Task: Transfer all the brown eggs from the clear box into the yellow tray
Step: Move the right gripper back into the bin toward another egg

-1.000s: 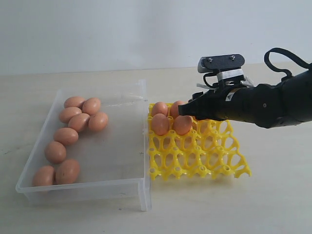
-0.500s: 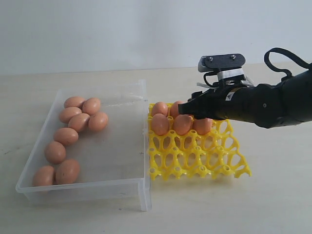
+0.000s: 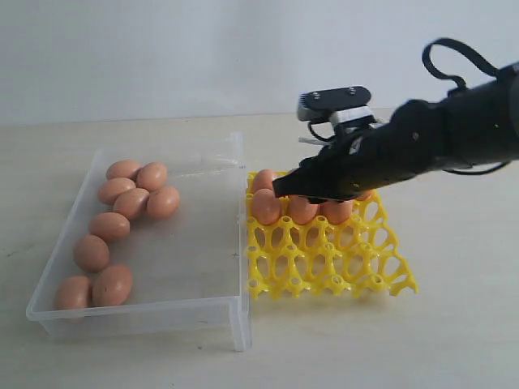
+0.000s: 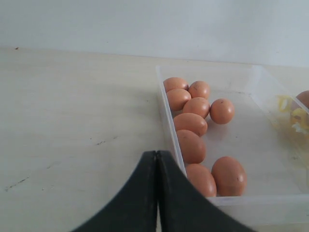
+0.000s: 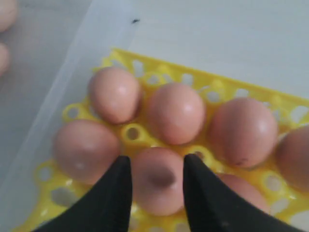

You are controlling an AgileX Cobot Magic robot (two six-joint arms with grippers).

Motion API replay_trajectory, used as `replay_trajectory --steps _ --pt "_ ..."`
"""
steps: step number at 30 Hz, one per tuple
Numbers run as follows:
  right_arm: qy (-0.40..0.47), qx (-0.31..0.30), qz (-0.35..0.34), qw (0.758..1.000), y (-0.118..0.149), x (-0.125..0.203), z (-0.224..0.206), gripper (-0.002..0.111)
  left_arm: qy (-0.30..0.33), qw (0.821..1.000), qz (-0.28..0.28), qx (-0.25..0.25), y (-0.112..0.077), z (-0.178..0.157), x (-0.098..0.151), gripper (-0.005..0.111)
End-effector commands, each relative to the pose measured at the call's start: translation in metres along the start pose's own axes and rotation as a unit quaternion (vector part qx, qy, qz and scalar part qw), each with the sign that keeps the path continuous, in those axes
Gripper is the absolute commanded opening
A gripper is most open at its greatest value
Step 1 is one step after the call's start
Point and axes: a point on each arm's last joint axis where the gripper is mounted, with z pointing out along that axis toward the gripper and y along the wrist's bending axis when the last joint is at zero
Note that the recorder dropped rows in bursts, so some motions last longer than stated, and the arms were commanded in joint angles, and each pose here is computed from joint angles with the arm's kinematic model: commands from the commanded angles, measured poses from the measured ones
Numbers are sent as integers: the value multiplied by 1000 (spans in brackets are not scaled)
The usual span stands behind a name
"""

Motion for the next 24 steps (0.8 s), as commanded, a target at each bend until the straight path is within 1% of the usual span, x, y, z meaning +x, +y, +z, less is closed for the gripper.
replay_trajectory --steps 1,2,3,4,5,6,7,8,9,10,11,12,13,16,19,24 --pt "42 -58 -82 994 47 -24 -13 25 -7 1000 0 1 0 -1 -2 0" --pt "43 -69 -91 993 56 -28 -14 25 -7 1000 0 1 0 -1 -2 0" --pt "42 -98 -108 988 81 -37 -16 28 -7 1000 0 1 0 -1 -2 0" --pt "45 -112 -120 985 94 -40 -16 29 -7 1000 0 1 0 -1 -2 0" --pt "68 -144 -144 977 119 -45 -11 32 -7 1000 0 1 0 -1 -2 0" --pt "80 -157 -149 973 129 -49 -9 33 -7 1000 0 1 0 -1 -2 0" --pt "111 -177 -160 965 147 -52 4 34 -7 1000 0 1 0 -1 -2 0" --pt "126 -183 -160 962 154 -51 14 35 -7 1000 0 1 0 -1 -2 0" --pt "137 -188 -140 962 166 -54 31 38 -7 1000 0 1 0 -1 -2 0" --pt "140 -189 -127 964 171 -55 38 41 -7 1000 0 1 0 -1 -2 0" --pt "149 -188 -99 966 177 -56 54 49 -7 1000 0 1 0 -1 -2 0" --pt "158 -187 -85 966 181 -54 66 54 -7 1000 0 1 0 -1 -2 0" --pt "163 -186 -75 966 183 -54 71 56 -7 1000 0 1 0 -1 -2 0" --pt "181 -191 -31 964 189 -46 93 57 -7 1000 0 1 0 -1 -2 0" --pt "200 -202 2 959 192 -37 105 57 -7 1000 0 1 0 -1 -2 0" --pt "224 -197 14 954 191 -27 115 57 -7 1000 0 1 0 -1 -2 0"
